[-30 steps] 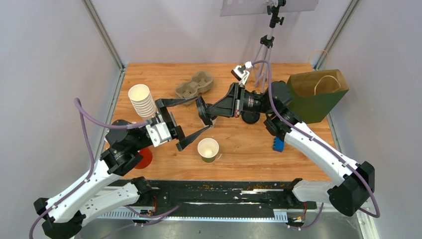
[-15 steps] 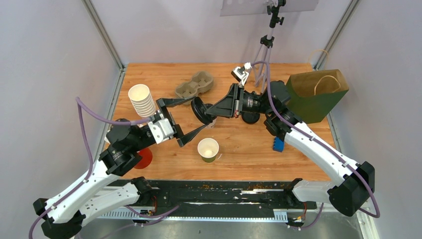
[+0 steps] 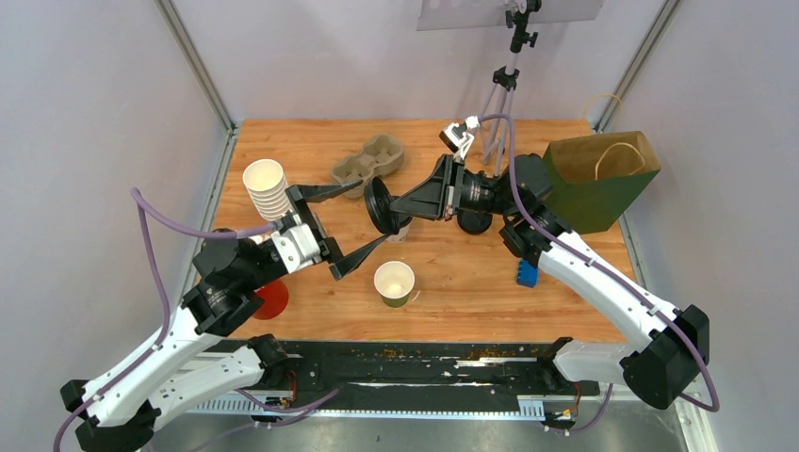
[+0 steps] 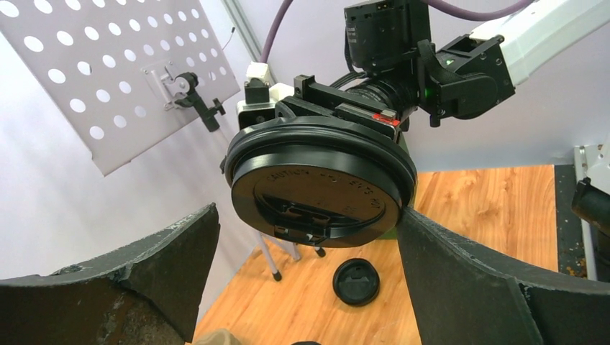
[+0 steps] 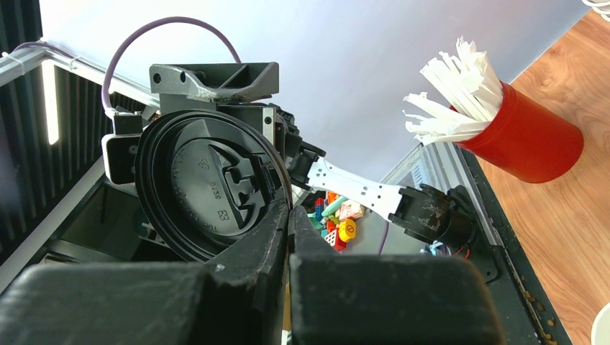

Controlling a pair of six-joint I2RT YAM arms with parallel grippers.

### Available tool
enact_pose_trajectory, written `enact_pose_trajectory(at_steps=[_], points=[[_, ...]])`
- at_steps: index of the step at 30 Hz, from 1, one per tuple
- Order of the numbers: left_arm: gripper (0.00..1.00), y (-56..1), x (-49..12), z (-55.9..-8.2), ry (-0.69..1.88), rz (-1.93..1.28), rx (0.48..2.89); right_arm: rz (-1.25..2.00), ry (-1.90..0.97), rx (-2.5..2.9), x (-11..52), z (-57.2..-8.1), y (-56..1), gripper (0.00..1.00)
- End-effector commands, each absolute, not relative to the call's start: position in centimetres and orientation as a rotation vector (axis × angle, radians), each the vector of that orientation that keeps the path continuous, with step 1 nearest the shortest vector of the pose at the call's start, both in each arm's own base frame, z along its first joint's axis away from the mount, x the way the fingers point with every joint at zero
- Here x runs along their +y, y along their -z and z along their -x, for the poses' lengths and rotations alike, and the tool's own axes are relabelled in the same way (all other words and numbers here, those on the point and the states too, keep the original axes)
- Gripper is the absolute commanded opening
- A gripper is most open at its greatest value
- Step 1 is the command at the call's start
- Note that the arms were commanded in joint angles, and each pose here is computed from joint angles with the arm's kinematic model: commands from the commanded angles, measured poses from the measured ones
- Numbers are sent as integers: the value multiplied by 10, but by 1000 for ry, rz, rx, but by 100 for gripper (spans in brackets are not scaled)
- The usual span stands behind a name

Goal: Pack the takeout coffee

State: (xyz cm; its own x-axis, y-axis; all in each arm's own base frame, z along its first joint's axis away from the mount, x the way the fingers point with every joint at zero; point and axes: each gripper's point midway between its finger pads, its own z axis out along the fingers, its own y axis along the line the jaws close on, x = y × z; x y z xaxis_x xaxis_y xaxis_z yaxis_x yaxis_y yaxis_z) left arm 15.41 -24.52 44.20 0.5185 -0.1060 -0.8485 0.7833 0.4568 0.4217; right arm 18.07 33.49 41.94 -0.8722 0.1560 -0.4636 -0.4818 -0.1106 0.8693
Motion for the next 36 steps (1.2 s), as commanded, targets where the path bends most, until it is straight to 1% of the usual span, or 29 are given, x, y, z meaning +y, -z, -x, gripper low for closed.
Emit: enact_pose_trajectory(at_steps=[1, 8, 17, 27, 29, 33, 36], points=[[97, -453, -245, -148, 675, -909, 823, 360, -2047, 1658, 330, -179, -437, 2], [100, -457, -249, -145, 692, -929, 795, 363, -2045, 1680, 329, -178, -433, 2], [99, -458, -252, -142, 670, -983, 767, 358, -2045, 1712, 330, -178, -425, 3], [93, -457, -250, -144, 649, -988, 785, 350, -2042, 1734, 332, -179, -422, 4], [92, -457, -249, -146, 642, -979, 798, 352, -2035, 1738, 332, -180, -421, 7], [92, -454, -245, -152, 630, -968, 859, 336, -1992, 1770, 329, -182, -414, 19], [92, -440, -241, -156, 617, -980, 952, 298, -1941, 1798, 322, -187, -405, 26]])
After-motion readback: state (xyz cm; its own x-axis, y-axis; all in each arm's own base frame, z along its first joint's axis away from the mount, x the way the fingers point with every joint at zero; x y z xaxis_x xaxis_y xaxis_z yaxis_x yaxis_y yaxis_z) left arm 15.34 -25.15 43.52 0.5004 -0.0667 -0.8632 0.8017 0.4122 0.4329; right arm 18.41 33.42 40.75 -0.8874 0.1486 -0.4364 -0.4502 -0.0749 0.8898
